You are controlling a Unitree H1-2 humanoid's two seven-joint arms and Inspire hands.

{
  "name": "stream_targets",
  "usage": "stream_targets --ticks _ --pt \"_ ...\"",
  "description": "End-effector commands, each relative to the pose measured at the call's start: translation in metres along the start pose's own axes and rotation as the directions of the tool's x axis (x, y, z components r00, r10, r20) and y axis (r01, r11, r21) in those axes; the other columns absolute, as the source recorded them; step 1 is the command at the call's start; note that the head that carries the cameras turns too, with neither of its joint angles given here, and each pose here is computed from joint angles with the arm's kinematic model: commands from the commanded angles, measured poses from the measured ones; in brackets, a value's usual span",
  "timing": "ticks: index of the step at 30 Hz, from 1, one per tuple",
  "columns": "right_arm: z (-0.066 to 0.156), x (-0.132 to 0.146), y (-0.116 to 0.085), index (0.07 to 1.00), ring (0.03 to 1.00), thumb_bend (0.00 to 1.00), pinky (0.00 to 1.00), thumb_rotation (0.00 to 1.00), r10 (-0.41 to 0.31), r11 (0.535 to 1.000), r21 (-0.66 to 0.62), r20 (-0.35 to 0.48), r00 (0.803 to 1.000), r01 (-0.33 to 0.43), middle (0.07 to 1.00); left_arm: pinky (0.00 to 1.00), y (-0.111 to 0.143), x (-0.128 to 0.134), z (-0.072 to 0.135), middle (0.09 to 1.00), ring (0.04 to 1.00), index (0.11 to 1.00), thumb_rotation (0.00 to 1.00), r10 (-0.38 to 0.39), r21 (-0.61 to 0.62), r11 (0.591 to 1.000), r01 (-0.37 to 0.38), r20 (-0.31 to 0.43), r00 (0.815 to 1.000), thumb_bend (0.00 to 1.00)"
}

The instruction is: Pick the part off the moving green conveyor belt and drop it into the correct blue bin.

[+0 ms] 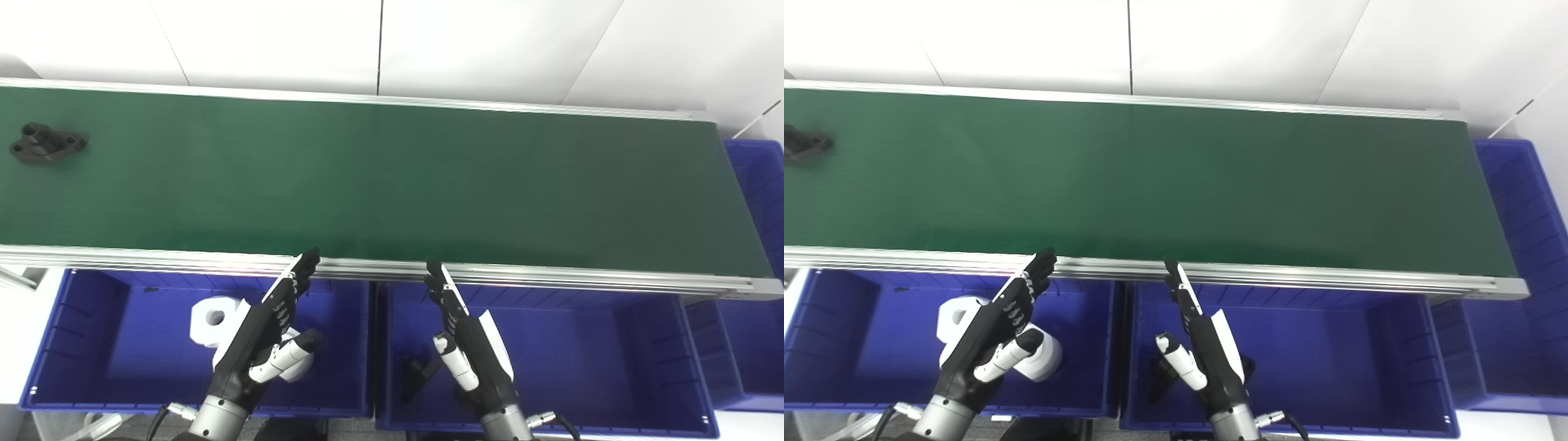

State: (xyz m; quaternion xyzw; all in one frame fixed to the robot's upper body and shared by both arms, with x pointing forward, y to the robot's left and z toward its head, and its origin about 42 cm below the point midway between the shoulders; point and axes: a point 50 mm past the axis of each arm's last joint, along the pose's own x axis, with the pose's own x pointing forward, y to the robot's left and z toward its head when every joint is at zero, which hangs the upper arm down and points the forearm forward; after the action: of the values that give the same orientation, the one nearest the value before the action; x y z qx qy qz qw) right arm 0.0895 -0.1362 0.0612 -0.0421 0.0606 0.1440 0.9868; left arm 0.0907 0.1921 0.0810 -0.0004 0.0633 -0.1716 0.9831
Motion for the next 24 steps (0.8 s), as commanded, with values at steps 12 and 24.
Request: stream_targets --ticks 12,24 --pt "0.0061 0.0012 0.0022 1.0 0.974 0.9 0.97 1.0 -0.001 1.0 0.011 0.028 1.0 0.001 1.0 0.99 0.0005 -0.0003 0.0069 0.964 0.979 0.935 0.68 0.004 0.01 1.0 -0.004 0.031 1.0 0.73" --pt "0.0051 0.0017 0.0027 1.0 0.973 0.9 0.97 1.0 0.001 1.0 0.013 0.024 1.0 -0.002 1.0 0.98 0.0012 -0.0004 0.0067 0.96 0.976 0.934 0.68 -0.003 0.013 1.0 0.003 0.024 1.0 0.73"
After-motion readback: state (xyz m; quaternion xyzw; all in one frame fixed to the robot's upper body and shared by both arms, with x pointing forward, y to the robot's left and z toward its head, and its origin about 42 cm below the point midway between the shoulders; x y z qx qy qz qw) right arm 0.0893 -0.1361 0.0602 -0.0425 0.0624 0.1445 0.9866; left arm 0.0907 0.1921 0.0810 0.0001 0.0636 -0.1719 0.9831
